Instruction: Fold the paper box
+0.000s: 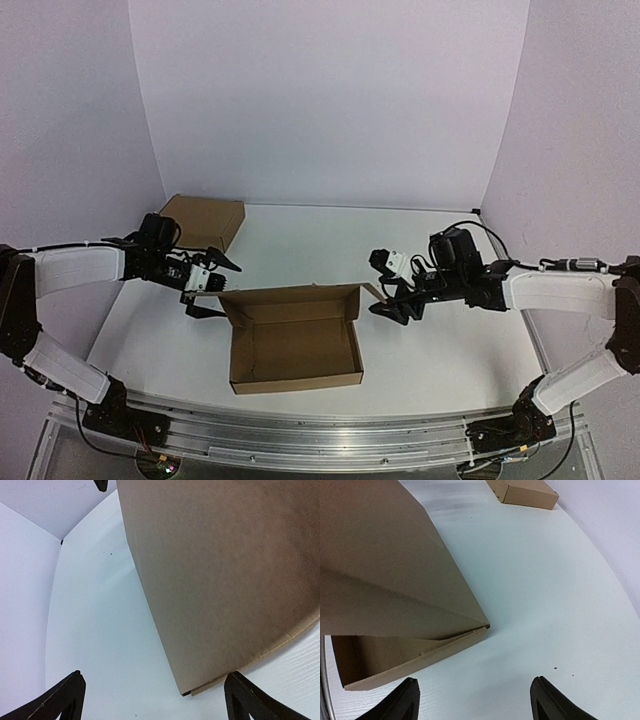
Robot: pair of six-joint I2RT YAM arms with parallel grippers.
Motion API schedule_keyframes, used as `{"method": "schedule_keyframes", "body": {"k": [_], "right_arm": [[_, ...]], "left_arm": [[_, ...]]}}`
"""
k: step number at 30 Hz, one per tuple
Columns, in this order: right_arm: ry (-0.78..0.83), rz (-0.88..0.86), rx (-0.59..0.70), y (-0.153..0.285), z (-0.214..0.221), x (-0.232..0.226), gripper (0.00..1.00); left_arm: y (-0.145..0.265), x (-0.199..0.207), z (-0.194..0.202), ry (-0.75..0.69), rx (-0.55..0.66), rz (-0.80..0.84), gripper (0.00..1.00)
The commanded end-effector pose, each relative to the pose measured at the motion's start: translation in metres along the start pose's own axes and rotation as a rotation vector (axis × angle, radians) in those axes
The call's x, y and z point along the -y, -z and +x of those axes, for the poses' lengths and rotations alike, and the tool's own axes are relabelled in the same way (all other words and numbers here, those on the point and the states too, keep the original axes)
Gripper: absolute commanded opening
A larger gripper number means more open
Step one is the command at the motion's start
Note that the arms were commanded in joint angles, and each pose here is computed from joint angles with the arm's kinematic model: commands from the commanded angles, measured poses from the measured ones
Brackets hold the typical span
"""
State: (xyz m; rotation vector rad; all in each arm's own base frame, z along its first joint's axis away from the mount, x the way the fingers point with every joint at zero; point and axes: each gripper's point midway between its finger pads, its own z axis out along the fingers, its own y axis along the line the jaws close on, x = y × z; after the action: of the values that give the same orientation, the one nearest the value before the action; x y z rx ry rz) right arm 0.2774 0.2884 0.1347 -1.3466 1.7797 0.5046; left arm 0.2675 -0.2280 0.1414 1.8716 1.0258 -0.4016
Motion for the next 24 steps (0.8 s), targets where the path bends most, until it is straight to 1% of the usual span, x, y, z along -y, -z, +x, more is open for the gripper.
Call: {"method": "schedule_keyframes", "body": {"k": [1, 5, 9, 10, 12, 13, 15, 17, 19, 21, 22, 24], "right_arm": [[-0.013, 0.019, -0.056, 0.026, 0.006, -0.004, 0.77], [-0.013, 0.011, -0.118, 0.050, 0.012, -0.005, 0.77], [-0.027, 0.047, -0.115, 0.082, 0.005, 0.012, 0.77], [-0.012, 0.061, -0.105, 0.089, -0.002, 0.017, 0.77], [0.020, 0.061, -0.069, 0.100, -0.026, 0.023, 0.76], [0.028, 0.049, -0.054, 0.103, -0.036, 0.024, 0.75], [0.046, 0.017, -0.008, 0.108, -0.061, 0.026, 0.73], [0.055, -0.016, 0.012, 0.107, -0.073, 0.026, 0.71], [0.066, -0.044, 0.026, 0.103, -0.081, 0.026, 0.69], [0.078, -0.076, 0.024, 0.099, -0.084, 0.021, 0.68], [0.089, -0.095, 0.010, 0.097, -0.082, 0.016, 0.68], [0.114, -0.117, -0.031, 0.095, -0.075, 0.006, 0.68]], "left_arm": [[0.020, -0.008, 0.002, -0.060, -0.052, -0.064, 1.00], [0.037, -0.009, 0.014, -0.052, -0.104, -0.096, 1.00], [0.064, -0.013, 0.047, -0.009, -0.218, -0.159, 0.99], [0.069, -0.018, 0.054, 0.012, -0.253, -0.187, 0.97], [0.079, -0.037, 0.055, 0.073, -0.273, -0.250, 0.87], [0.084, -0.050, 0.049, 0.111, -0.260, -0.280, 0.81], [0.096, -0.078, 0.036, 0.162, -0.227, -0.349, 0.67], [0.109, -0.108, 0.022, 0.205, -0.183, -0.427, 0.58], [0.114, -0.114, -0.004, 0.183, -0.099, -0.395, 0.54], [0.115, -0.100, -0.037, 0.113, 0.005, -0.288, 0.54], [0.117, -0.092, -0.050, 0.086, 0.041, -0.252, 0.55], [0.119, -0.077, -0.064, 0.050, 0.066, -0.212, 0.57]]}}
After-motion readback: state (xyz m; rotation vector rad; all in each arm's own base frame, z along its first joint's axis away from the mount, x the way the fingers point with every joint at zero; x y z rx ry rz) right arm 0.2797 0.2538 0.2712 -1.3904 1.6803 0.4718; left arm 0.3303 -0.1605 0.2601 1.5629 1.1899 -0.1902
